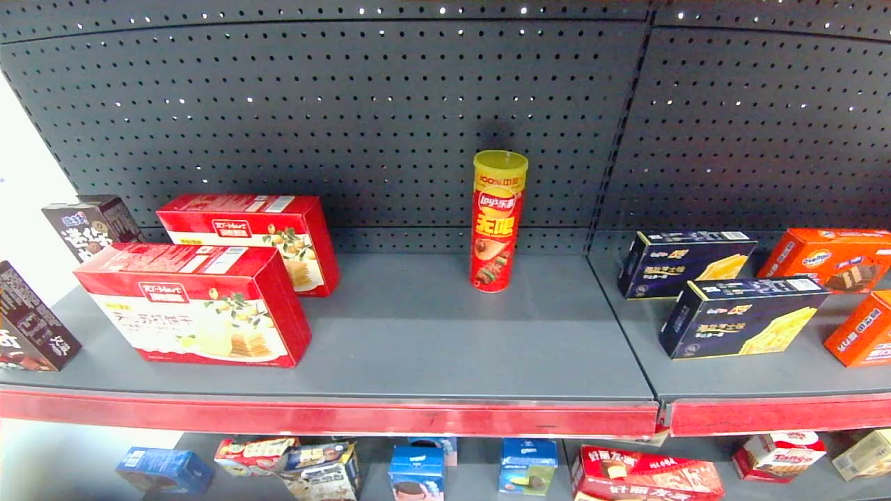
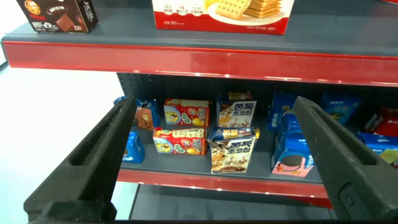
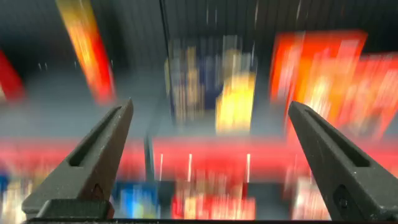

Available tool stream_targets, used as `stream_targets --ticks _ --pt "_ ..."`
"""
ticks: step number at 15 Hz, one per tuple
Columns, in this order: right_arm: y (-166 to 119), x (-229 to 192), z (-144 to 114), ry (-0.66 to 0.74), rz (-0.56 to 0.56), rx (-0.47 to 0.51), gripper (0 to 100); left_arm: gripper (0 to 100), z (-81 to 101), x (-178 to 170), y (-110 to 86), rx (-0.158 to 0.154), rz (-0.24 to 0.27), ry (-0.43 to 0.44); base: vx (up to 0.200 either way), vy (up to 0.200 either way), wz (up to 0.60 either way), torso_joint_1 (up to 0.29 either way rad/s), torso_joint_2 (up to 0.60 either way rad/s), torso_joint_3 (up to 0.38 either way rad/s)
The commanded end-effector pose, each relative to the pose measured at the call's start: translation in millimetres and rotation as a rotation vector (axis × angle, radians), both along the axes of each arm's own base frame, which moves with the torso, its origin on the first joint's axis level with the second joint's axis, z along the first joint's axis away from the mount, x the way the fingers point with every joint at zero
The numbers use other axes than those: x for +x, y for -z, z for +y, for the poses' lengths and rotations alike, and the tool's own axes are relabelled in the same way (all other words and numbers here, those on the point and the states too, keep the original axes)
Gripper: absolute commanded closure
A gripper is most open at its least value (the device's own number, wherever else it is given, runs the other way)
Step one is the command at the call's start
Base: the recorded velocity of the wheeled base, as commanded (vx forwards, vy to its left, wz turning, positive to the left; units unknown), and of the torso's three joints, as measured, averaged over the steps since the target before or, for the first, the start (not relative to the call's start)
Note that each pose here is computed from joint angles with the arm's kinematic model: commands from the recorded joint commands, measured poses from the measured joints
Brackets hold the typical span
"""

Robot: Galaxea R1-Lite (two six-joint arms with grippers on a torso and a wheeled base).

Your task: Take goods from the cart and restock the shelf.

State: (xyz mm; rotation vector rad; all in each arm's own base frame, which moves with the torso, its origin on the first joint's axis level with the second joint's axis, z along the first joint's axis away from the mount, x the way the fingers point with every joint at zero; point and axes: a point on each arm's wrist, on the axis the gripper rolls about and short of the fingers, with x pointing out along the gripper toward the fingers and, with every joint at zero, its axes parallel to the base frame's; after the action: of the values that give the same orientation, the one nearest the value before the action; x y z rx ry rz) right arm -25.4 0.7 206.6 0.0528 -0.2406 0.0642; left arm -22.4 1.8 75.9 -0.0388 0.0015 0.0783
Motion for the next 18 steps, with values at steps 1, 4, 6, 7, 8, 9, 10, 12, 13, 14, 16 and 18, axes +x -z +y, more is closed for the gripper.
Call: stream_targets --ticks 1,4,6,7,8,9,10,12,13,14,16,18 --pt "-106 49 0 0.043 -0.058 -0.114 0 0 0.0 0 0.0 -0.001 0.002 -0.001 0.0 0.0 0.0 0.0 0.0 0.0" --pt "-95 28 0 0.104 -0.102 -0.238 0 0 0.0 0 0.0 0.001 0.002 0.0 0.0 0.0 0.0 0.0 0.0 0.0" --pt "-81 18 1 0.17 -0.102 -0.256 0 0 0.0 0 0.0 0.001 0.002 0.0 0.0 0.0 0.0 0.0 0.0 0.0" --pt "-76 14 1 0.217 -0.1 -0.26 0 0 0.0 0 0.0 0.001 0.002 0.0 0.0 0.0 0.0 0.0 0.0 0.0" --pt "-66 9 4 0.314 -0.091 -0.284 0 0 0.0 0 0.0 0.001 0.002 0.0 0.0 0.0 0.0 0.0 0.0 0.0" --pt "-56 5 6 0.369 -0.081 -0.3 0 0 0.1 0 0.0 0.001 0.002 0.0 0.0 0.0 0.0 0.0 0.0 0.0" --pt "-45 0 8 0.396 -0.08 -0.303 0 0 0.0 0 -0.2 0.001 0.0 0.0 0.0 0.0 0.0 0.0 0.0 0.0" --pt "-25 -3 9 0.387 -0.061 -0.301 0 0 0.0 0 0.0 0.002 0.002 0.0 0.0 0.0 0.0 0.0 0.0 0.0" --pt "-22 -1 8 0.386 -0.052 -0.3 0 0 0.0 0 0.0 0.002 0.002 0.002 0.0 0.0 0.0 0.0 0.0 0.0" --pt "-23 -1 8 0.386 -0.05 -0.3 0 0 0.0 0 0.0 0.002 0.002 0.002 0.0 0.0 0.0 0.0 0.0 0.0" --pt "-21 -1 8 0.387 -0.044 -0.297 0 0 0.0 0 0.0 0.002 0.002 0.002 0.0 0.0 0.0 0.0 0.0 0.0" --pt "-16 -5 9 0.398 -0.03 -0.296 0 0 0.0 0 -0.2 0.004 0.0 0.0 -0.1 0.0 0.0 -0.001 0.0 0.001"
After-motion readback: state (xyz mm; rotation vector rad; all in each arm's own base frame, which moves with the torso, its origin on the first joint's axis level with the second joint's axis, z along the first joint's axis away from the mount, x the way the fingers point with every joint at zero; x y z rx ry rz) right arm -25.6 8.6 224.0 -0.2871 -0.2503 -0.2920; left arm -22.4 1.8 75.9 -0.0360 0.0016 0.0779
